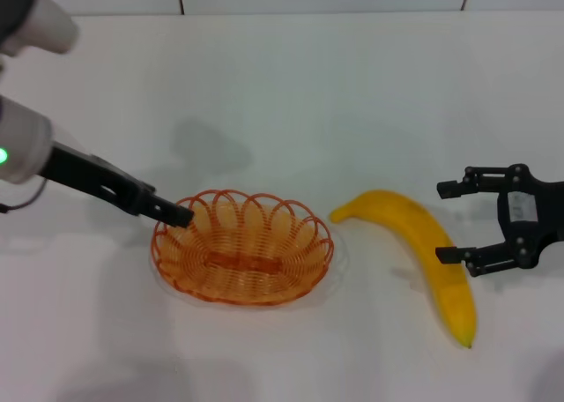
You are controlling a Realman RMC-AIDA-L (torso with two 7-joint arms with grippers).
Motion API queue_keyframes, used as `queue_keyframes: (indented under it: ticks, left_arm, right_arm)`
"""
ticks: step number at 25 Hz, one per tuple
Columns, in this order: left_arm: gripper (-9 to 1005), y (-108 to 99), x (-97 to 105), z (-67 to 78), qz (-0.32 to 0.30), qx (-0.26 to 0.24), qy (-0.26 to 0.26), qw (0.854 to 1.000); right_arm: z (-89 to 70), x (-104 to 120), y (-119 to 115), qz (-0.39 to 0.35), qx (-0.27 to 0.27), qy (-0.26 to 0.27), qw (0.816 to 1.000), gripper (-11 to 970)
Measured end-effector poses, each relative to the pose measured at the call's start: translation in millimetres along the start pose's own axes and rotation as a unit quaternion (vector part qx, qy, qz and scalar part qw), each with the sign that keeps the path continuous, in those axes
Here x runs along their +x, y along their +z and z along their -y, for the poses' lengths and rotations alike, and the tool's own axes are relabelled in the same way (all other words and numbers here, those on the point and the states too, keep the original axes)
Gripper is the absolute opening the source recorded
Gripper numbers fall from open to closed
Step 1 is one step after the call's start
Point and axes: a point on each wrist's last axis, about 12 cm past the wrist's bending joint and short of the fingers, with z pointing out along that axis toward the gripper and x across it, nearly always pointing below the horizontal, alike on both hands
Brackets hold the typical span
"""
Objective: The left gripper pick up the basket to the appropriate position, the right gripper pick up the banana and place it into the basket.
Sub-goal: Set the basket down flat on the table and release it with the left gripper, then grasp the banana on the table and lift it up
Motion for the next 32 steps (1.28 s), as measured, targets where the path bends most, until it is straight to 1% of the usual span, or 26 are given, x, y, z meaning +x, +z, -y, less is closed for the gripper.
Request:
queue_keyframes:
  ticks: [3, 4, 7, 8, 11, 14, 15, 16, 17, 19, 21, 23, 25, 28, 32]
  left_arm:
    - [857, -25.2, 13.5, 8.7, 0.049, -0.002, 0.032, 0.998]
    - [860, -36.2, 23.5, 14.8, 0.076, 0.004, 0.056, 0.996]
    - [869, -46.3, 40.9, 20.3, 0.108, 0.007, 0.091, 0.990]
    - [872, -48.3, 51.3, 21.3, 0.117, 0.007, 0.107, 0.987]
    - [871, -49.2, 72.3, 22.7, 0.141, 0.008, 0.150, 0.979]
    - [870, -41.5, 104.4, 23.8, 0.167, 0.018, 0.207, 0.964]
    - [869, -39.4, 111.2, 23.9, 0.174, 0.020, 0.217, 0.960]
    - [869, -39.4, 111.2, 23.9, 0.174, 0.020, 0.217, 0.960]
    - [869, -34.4, 136.9, 20.0, 0.212, 0.018, 0.226, 0.951]
    - [868, -32.1, 150.9, 17.4, 0.242, 0.013, 0.229, 0.943]
    - [867, -26.9, 167.6, 13.8, 0.277, 0.007, 0.220, 0.935]
    - [866, -21.0, 181.4, 9.7, 0.301, 0.000, 0.203, 0.932]
    - [867, -12.9, 193.3, 6.5, 0.317, -0.001, 0.177, 0.932]
    - [868, -5.6, 197.5, 2.4, 0.320, 0.004, 0.156, 0.935]
    - [869, 0.9, 186.3, -2.3, 0.287, 0.029, 0.149, 0.946]
  right_arm:
    - [0.0, 1.0, -2.6, 0.003, 0.007, 0.003, 1.000, 877]
    - [-0.5, 1.9, -3.4, 0.004, 0.009, 0.005, 1.000, 877]
    - [-1.9, 4.0, -5.3, 0.005, 0.014, 0.009, 1.000, 877]
    - [-2.0, 4.5, -6.4, 0.007, 0.017, 0.011, 1.000, 877]
    - [-1.9, 5.4, -8.5, 0.011, 0.025, 0.014, 1.000, 877]
    - [-1.8, 5.6, -9.1, 0.013, 0.028, 0.019, 0.999, 877]
    - [-1.8, 5.6, -9.1, 0.013, 0.028, 0.022, 0.999, 877]
    - [-1.8, 5.6, -9.1, 0.013, 0.028, 0.027, 0.999, 877]
    - [-1.7, 5.5, -9.3, 0.013, 0.028, 0.031, 0.999, 877]
    - [-1.2, 5.4, -10.4, 0.015, 0.031, 0.034, 0.999, 877]
    - [-0.4, 5.4, -12.5, 0.019, 0.039, 0.039, 0.998, 877]
    - [0.3, 5.8, -15.2, 0.025, 0.050, 0.044, 0.997, 877]
    - [0.6, 6.2, -17.0, 0.030, 0.057, 0.047, 0.997, 877]
    - [0.9, 6.2, -18.2, 0.031, 0.060, 0.047, 0.997, 877]
    - [1.0, 5.9, -18.4, 0.028, 0.059, 0.057, 0.996, 877]
